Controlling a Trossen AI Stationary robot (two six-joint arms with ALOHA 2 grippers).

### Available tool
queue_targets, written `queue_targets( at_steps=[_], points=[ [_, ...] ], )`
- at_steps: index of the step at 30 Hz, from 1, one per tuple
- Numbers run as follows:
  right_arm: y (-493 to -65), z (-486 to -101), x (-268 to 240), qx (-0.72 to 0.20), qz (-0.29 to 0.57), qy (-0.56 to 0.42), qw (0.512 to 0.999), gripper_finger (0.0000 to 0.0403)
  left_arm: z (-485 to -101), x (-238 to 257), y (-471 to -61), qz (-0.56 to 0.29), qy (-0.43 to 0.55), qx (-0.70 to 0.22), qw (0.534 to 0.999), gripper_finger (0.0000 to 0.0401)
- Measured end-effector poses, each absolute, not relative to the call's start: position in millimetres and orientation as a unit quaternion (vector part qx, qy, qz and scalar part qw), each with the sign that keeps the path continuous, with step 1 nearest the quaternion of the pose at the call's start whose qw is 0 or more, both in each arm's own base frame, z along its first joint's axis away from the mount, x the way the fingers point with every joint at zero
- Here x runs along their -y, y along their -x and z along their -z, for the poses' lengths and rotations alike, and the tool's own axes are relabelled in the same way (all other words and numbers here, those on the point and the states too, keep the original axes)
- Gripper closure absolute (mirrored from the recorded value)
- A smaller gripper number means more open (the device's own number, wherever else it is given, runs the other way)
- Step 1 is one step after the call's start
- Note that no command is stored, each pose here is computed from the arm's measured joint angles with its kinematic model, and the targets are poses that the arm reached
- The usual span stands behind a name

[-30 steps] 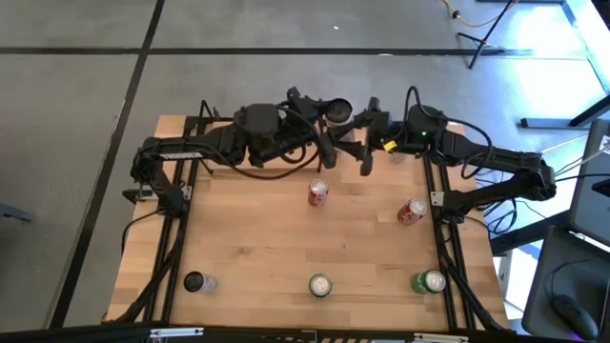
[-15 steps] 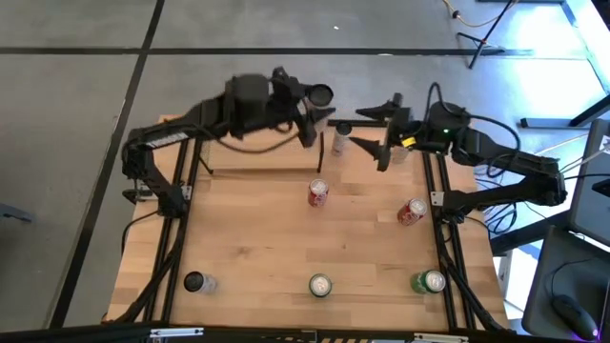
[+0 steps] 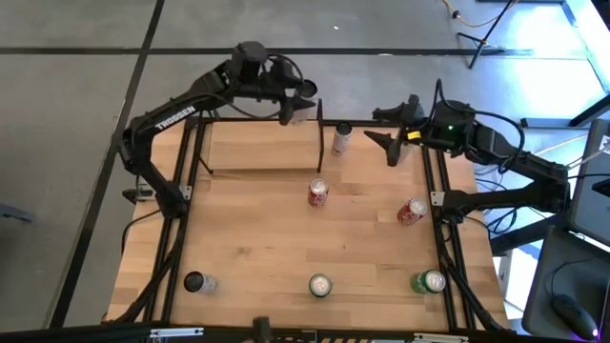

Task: Place canned beverage on shelf
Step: Put the bottom white yellow soda can on the shelf

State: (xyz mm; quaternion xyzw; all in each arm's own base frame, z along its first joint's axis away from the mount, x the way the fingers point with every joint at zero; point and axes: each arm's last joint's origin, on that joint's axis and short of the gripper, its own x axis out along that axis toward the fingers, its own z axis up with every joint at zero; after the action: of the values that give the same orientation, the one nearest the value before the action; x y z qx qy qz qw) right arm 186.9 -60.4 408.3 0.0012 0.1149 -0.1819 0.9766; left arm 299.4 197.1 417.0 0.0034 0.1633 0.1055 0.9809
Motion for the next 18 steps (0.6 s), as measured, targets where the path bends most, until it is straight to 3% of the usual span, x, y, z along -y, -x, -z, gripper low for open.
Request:
queue_targets(
  at_steps=[7,18],
  points=[
    [-192.1,-391.9,60.9,-0.125,0.170,-0.045,0.977,0.0125,-361.9,-224.7,-291.3,-0.066,0.013,-0.140,0.988,0.0174],
    [-200.1,-386.8,63.3,-0.125,0.172,-0.068,0.975,0.0125,-303.4,-231.7,-284.8,-0.081,0.037,-0.118,0.989,0.0174]
  ],
)
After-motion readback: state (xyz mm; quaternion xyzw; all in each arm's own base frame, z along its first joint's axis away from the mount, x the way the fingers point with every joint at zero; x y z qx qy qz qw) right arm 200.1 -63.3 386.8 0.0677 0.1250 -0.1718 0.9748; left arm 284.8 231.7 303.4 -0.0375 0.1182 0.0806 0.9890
